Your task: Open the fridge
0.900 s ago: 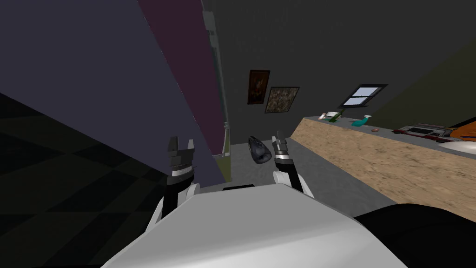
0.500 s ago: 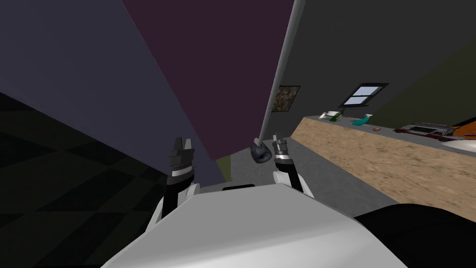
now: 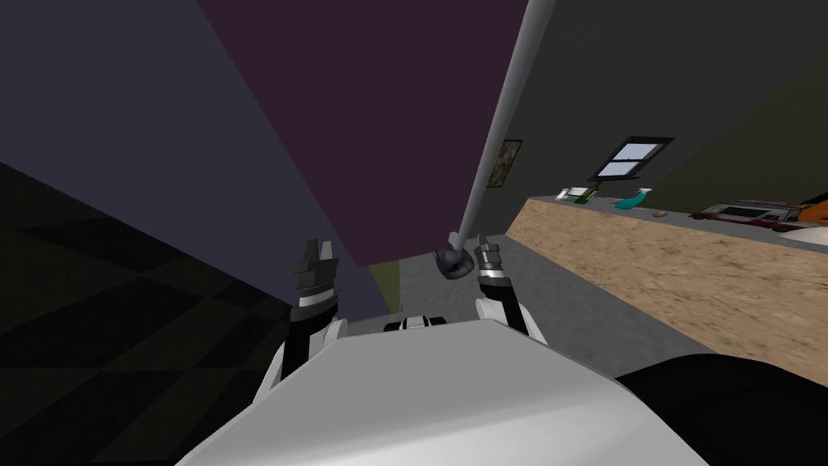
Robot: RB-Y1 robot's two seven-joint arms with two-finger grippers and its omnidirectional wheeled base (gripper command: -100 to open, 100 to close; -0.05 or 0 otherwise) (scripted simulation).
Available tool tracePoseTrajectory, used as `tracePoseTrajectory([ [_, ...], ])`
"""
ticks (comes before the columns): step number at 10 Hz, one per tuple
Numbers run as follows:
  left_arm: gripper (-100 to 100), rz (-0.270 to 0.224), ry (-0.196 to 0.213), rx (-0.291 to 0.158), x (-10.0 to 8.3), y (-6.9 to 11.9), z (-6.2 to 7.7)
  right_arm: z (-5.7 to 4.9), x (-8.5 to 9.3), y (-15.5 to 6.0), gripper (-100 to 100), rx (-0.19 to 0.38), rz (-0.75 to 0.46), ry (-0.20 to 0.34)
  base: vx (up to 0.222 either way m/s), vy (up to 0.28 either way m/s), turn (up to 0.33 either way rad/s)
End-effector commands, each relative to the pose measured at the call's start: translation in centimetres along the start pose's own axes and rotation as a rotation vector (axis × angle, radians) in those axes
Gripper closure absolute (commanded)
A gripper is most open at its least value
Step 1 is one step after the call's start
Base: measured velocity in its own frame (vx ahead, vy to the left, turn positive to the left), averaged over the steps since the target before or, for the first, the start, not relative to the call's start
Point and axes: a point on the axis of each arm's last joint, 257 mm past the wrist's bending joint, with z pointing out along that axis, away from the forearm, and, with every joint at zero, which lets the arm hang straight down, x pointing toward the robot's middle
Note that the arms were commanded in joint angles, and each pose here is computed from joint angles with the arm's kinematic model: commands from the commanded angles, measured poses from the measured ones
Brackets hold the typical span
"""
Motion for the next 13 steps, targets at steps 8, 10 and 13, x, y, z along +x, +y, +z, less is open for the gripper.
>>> tracePoseTrajectory([
  [8, -100, 0.154, 0.185, -0.142, 1.2, 2.5, -1.4, 0.0, 0.0, 0.0, 0, 0.001, 0.000, 0.000, 0.008, -0.116, -0.002],
  [10, -100, 0.185, 0.213, -0.168, 1.3, 2.8, -1.7, 0.0, 0.0, 0.0, 0, 0.001, 0.000, 0.000, 0.003, -0.126, -0.045],
  [13, -100, 0.242, 0.264, -0.211, 1.4, 3.2, -2.2, 0.0, 0.0, 0.0, 0, 0.001, 0.001, 0.000, 0.015, -0.182, -0.038],
])
